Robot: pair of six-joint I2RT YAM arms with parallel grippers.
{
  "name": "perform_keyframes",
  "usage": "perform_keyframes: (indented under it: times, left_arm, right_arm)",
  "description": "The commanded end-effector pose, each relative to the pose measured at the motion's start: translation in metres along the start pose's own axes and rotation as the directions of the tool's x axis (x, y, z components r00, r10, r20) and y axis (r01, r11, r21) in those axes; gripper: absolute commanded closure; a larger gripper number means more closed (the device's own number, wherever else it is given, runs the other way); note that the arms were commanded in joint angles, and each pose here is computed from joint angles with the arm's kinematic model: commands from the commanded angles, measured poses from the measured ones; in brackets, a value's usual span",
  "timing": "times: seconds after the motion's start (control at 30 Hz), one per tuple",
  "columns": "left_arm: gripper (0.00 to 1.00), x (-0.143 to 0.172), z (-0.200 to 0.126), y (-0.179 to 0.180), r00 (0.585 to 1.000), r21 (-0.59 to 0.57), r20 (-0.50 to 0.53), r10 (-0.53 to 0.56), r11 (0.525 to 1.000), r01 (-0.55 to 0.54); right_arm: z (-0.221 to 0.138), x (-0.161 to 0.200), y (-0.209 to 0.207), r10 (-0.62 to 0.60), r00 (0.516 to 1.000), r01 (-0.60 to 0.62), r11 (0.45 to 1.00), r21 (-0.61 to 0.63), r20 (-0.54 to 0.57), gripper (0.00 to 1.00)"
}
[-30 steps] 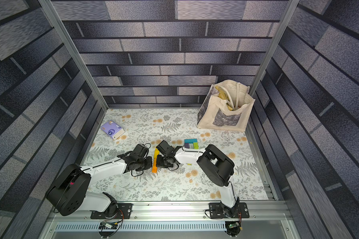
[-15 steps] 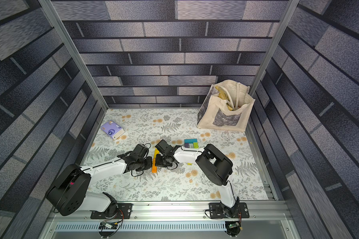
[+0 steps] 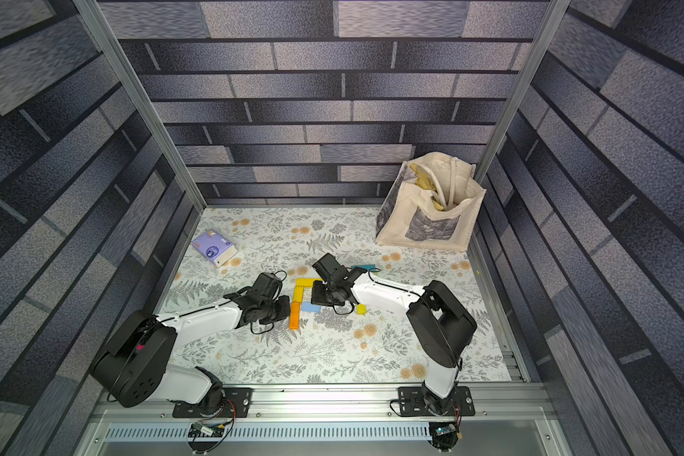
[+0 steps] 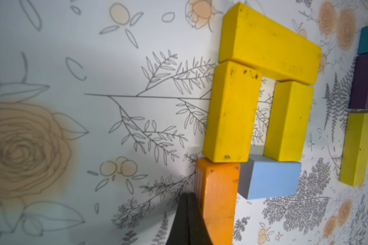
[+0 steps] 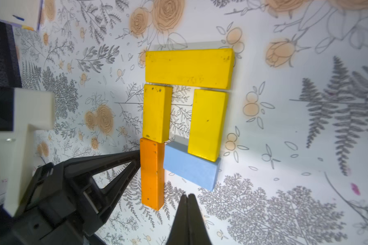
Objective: Assemble the letter p with building blocks
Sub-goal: Adjust the building block at the center of the board.
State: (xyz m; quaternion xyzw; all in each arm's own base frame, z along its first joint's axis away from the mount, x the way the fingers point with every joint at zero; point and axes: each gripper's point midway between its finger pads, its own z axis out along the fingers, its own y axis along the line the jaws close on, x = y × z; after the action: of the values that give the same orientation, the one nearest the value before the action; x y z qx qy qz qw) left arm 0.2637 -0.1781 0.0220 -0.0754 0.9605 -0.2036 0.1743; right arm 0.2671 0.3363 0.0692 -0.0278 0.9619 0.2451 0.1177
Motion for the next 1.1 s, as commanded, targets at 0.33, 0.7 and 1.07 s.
perform_keyframes:
  times: [0.33,0.7,1.07]
  left_arm:
    - [1.00,0.011,0.008,0.013,0.998,-0.049,-0.057,-0.012,0.999,0.010]
    - [1.00,0.009,0.008,0.014,0.998,-0.056,-0.057,-0.015,0.998,0.012]
    - [1.00,0.011,0.008,0.016,0.998,-0.063,-0.062,-0.018,0.998,0.014]
  right_arm:
    - [0.027,0.011,-0.030,0.035,0.998,-0.031,0.998,0.053,-0.059,1.00]
    - [0.039,0.012,-0.028,0.041,0.996,-0.038,0.999,0.038,-0.078,1.00]
    - [0.045,0.013,-0.025,0.049,0.995,-0.048,0.999,0.017,-0.089,1.00]
